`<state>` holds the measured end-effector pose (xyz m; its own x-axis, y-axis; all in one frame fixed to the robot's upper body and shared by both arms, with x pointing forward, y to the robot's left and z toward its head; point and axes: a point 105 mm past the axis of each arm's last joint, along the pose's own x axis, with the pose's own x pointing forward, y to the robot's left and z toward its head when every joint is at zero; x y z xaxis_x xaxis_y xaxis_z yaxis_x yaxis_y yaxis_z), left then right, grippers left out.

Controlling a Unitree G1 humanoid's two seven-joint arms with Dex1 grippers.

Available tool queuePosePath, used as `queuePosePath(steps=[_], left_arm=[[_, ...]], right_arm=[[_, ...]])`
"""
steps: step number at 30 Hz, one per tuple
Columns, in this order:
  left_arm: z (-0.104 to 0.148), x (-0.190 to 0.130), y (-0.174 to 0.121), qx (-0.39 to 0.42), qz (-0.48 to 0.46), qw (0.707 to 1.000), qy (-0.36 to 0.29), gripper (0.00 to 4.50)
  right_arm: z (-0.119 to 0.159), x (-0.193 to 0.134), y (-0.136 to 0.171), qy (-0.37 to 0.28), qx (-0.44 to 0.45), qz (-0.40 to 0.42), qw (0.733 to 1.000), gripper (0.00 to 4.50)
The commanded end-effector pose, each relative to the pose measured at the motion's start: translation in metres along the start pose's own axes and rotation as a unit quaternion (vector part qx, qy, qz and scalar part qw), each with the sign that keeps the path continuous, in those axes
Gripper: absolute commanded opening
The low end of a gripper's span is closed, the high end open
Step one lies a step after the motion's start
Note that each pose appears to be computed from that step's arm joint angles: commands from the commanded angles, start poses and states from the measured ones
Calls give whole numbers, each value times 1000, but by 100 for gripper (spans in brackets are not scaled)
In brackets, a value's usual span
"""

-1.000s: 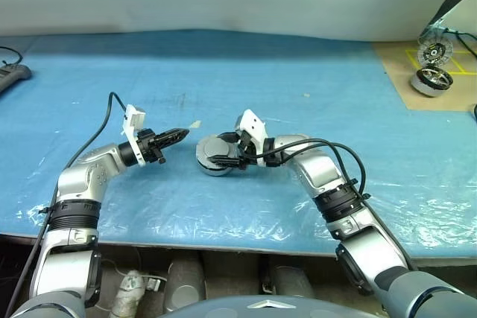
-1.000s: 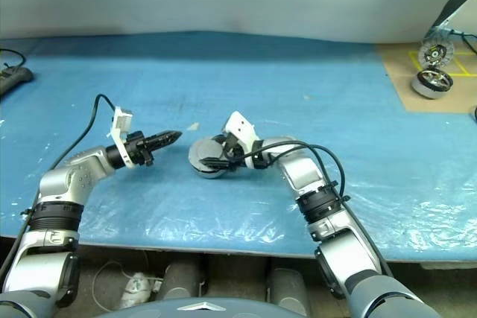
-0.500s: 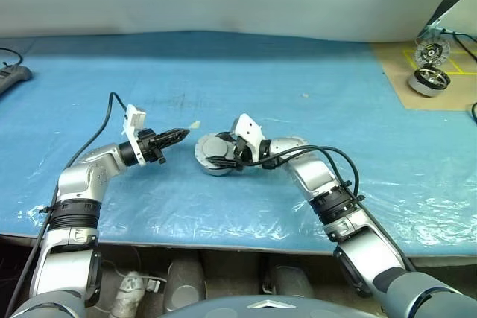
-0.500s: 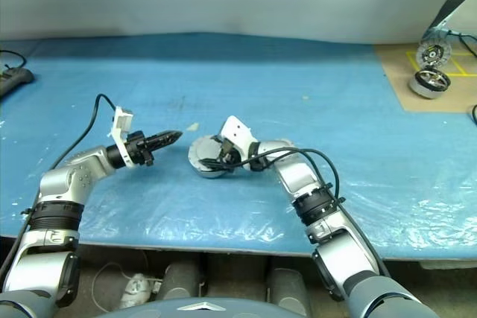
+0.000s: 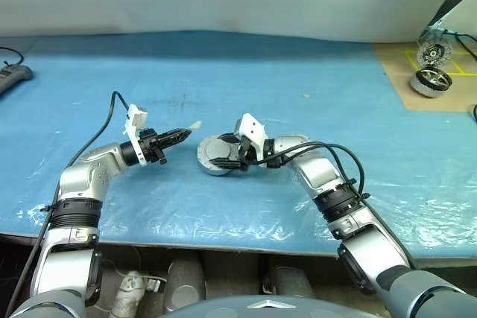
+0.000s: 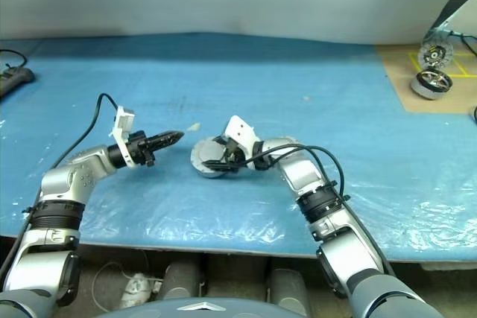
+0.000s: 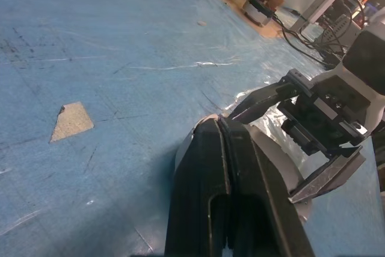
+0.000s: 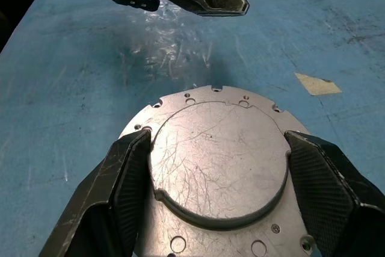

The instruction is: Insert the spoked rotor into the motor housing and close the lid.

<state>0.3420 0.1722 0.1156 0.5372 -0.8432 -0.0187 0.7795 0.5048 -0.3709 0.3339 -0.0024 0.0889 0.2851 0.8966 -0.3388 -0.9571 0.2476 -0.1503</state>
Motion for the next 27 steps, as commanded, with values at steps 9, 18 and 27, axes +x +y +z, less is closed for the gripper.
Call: queuePosePath(steps=[9, 18, 27], left_arm=[[8, 1, -3, 20, -8, 1000, -8, 0], [4, 6, -7, 19, -19, 1000, -1, 0], [-32, 33, -22, 41, -56, 995, 66, 0]], right_arm=[[-44, 2, 4, 62, 60, -25, 996, 319], [-74, -5, 9, 112, 67, -30, 991, 319], [-58, -16, 12, 76, 81, -16, 994, 319]])
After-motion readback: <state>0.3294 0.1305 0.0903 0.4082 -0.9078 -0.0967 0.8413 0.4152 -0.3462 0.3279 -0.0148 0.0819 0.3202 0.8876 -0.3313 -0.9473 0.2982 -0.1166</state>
